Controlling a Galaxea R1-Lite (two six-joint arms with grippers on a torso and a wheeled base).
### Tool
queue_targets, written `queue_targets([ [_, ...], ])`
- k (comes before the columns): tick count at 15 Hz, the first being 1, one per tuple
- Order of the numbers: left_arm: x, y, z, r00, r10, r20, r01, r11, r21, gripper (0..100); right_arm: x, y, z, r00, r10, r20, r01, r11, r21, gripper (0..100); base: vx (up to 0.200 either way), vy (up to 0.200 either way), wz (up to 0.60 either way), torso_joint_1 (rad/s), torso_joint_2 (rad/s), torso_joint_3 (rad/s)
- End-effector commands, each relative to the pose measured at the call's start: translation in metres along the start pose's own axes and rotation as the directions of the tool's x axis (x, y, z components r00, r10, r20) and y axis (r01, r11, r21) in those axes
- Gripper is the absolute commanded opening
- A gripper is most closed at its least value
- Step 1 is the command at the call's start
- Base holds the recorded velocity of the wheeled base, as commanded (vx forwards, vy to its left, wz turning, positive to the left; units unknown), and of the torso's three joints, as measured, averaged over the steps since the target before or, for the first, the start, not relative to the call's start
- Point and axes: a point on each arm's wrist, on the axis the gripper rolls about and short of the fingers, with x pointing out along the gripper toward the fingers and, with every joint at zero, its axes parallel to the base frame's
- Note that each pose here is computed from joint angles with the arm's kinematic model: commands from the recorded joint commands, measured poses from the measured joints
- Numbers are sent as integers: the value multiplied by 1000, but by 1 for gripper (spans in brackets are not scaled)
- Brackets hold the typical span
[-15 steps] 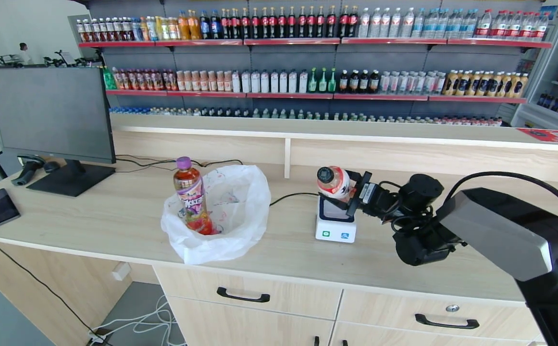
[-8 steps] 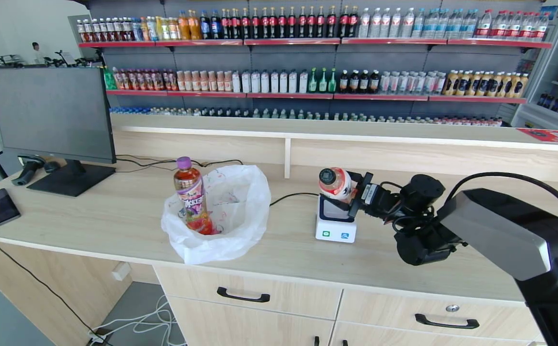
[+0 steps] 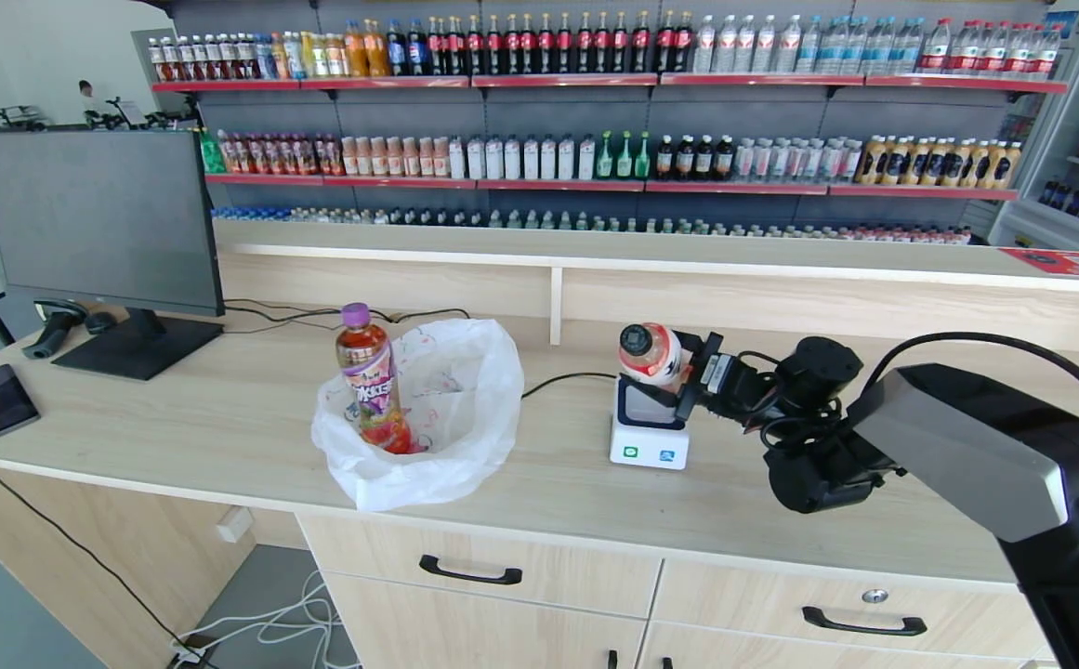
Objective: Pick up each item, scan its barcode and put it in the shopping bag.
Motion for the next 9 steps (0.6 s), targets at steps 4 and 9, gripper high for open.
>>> queue_targets([
  [4, 0, 0, 0, 1000, 1, 0, -1, 1000, 0, 100, 3, -32, 35, 998, -34, 46, 35, 999, -19, 0, 0, 0, 0, 0, 0, 0],
  [9, 0, 0, 0, 1000, 1, 0, -1, 1000, 1, 100, -8, -46, 73, 998, -37, 45, 36, 999, 30, 0, 0, 0, 0, 0, 0, 0],
])
